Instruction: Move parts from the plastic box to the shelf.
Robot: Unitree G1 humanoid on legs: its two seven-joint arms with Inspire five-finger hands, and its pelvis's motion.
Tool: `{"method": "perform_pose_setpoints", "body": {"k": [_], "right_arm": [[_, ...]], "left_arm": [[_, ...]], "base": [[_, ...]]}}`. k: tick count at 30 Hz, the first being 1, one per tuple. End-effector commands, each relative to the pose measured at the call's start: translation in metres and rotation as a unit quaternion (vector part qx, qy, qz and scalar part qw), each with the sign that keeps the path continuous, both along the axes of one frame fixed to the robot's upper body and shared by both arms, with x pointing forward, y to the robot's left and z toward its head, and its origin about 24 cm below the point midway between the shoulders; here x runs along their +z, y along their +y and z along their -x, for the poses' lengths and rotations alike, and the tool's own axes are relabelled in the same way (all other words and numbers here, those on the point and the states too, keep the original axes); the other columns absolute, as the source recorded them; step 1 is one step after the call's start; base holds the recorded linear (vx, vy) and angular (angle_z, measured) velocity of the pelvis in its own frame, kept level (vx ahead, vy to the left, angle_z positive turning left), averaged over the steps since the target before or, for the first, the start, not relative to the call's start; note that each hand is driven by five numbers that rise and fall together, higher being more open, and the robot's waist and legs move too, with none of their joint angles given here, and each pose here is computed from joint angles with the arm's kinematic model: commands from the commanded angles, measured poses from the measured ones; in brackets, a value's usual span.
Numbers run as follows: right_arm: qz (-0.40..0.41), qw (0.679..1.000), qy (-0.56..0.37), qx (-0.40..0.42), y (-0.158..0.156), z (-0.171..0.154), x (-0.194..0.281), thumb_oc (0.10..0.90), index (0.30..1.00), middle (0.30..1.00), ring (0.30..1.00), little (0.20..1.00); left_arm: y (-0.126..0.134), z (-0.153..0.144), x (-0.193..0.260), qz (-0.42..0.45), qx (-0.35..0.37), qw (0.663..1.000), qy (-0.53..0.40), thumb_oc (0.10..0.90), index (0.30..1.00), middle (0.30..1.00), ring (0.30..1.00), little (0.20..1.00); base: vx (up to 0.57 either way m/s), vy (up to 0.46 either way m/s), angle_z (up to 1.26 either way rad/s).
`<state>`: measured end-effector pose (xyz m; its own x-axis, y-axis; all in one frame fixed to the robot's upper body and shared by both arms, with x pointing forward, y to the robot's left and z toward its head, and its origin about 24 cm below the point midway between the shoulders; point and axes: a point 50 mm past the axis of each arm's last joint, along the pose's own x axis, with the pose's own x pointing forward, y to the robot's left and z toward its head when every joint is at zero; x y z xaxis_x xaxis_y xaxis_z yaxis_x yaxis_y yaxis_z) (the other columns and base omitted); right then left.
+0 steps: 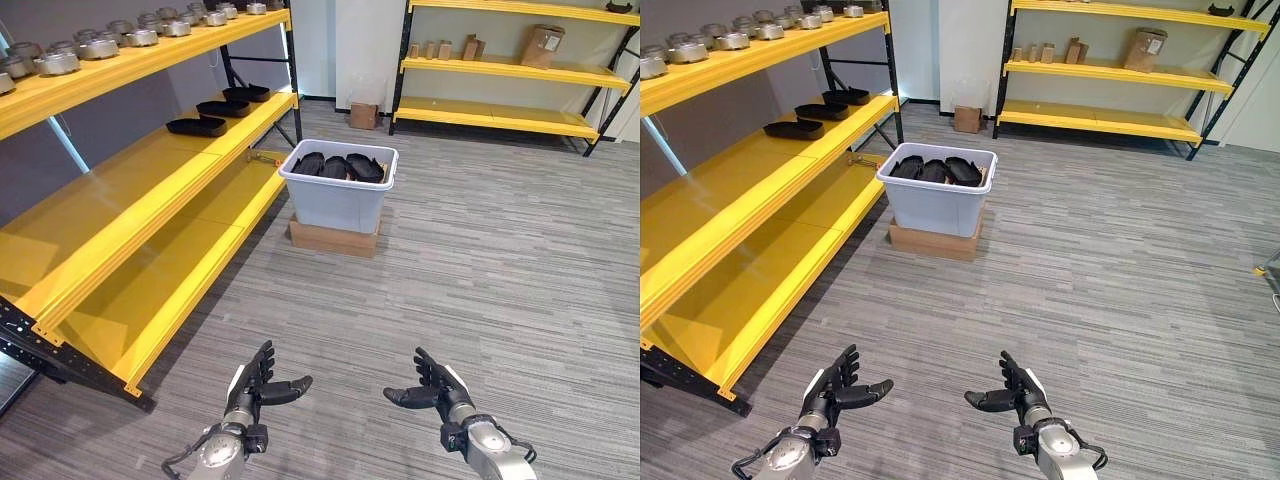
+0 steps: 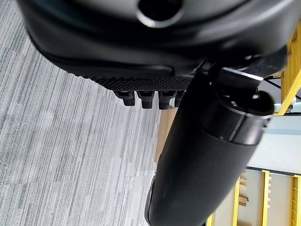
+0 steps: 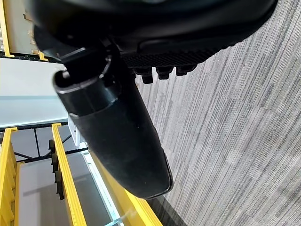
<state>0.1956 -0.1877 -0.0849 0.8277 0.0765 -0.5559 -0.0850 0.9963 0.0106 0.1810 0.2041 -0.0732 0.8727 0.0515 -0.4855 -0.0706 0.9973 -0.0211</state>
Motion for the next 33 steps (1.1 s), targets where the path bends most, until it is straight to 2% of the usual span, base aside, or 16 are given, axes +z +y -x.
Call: {"method": "perform_pose_setpoints", "body": {"k": [1,23,33], "right_arm": [[-0.020,0.995,-0.095,0.012,0.006,-0.032,0.031,0.900,1.000,1.000,1.000,1.000],[-0.029,0.995,-0.097,0.013,0.007,-0.034,0.033,0.900,1.000,1.000,1.000,1.000],[-0.053,0.995,-0.089,-0.012,0.009,-0.036,0.030,0.900,1.000,1.000,1.000,1.000]], "left_arm": [[0.002,-0.033,0.029,-0.033,-0.039,0.995,-0.088,0.900,1.000,1.000,1.000,1.000],[0.003,-0.041,0.040,-0.037,-0.036,0.992,-0.113,0.900,1.000,1.000,1.000,1.000],[-0.001,-0.054,0.056,-0.040,-0.043,0.987,-0.149,0.900,1.000,1.000,1.000,1.000]], "base": [[0.00,0.000,0.00],[0.00,0.002,0.00],[0.01,0.126,0.05]]}}
